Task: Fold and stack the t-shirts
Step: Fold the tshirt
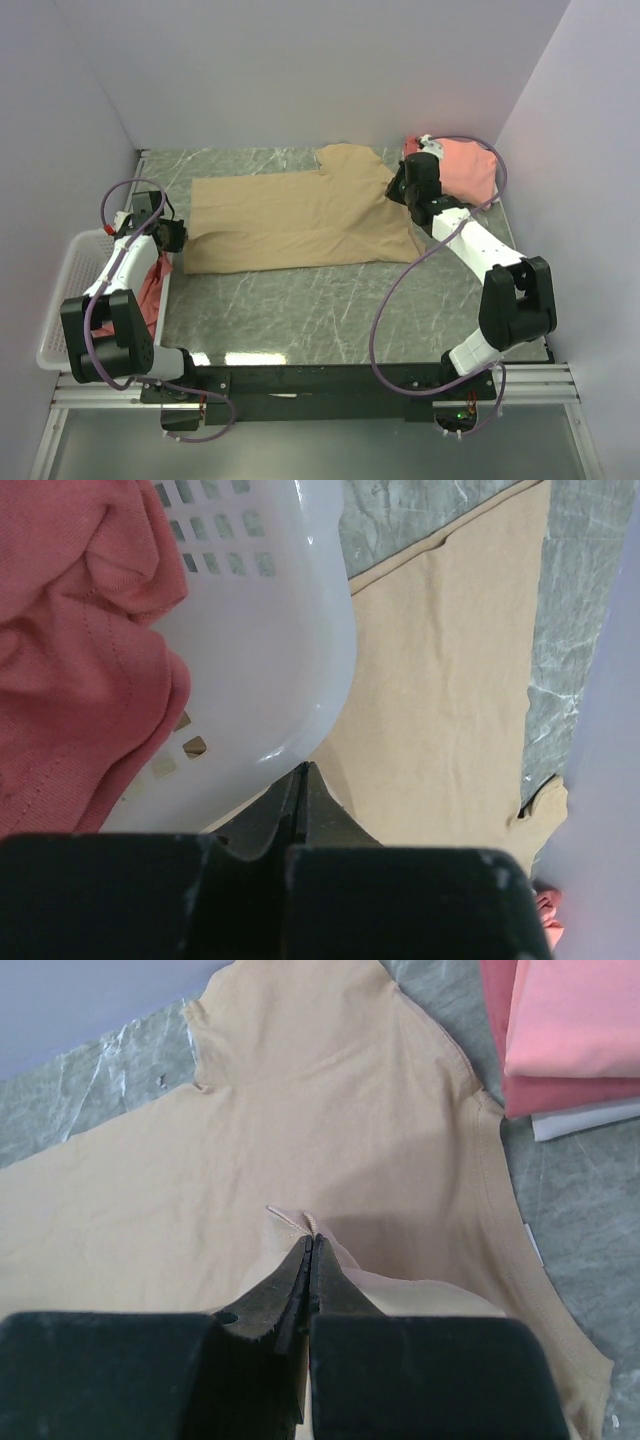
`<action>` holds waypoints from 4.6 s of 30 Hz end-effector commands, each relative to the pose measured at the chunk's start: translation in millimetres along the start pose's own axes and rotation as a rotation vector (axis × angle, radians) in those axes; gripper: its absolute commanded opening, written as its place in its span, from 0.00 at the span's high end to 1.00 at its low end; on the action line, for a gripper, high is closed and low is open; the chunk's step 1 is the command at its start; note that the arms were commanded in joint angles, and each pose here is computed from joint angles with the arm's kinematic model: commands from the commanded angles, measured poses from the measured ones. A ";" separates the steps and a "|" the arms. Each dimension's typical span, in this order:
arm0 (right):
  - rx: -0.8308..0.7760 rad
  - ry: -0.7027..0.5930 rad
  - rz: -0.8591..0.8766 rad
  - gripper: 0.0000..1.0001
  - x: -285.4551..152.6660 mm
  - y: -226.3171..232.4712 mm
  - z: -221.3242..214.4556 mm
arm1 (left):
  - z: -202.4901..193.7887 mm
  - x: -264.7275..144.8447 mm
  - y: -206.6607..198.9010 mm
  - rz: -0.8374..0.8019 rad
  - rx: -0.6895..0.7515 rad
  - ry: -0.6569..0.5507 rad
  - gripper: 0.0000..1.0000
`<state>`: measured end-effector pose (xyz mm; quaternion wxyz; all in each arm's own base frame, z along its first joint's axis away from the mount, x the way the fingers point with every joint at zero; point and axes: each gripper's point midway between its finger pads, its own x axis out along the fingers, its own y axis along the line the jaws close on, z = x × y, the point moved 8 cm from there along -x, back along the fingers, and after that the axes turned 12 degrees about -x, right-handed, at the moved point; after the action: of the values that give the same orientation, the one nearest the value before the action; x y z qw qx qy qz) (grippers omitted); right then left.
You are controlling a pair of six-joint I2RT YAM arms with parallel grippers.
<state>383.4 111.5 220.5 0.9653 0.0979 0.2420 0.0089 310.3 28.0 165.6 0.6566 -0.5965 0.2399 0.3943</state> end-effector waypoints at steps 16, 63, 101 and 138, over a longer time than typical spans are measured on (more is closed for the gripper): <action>-0.044 0.023 0.027 0.55 32.0 10.3 19.7 | 39.7 6.0 14.6 0.114 0.006 -0.239 0.63; 0.313 0.396 -0.184 0.42 -28.0 -104.2 -134.4 | -50.1 27.5 53.2 0.201 0.313 -0.200 0.60; 0.326 0.379 -0.132 0.94 -19.0 -102.1 -130.8 | -67.2 18.5 75.3 0.311 0.292 -0.523 0.46; 0.526 0.304 -0.374 1.00 -140.0 -137.9 -117.9 | -82.3 -41.2 101.5 0.199 0.355 -0.313 0.99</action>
<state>223.8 -3.1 155.9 0.8579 0.2974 0.3836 -0.1687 237.6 -65.1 122.5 0.7442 -0.3743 0.2514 0.4929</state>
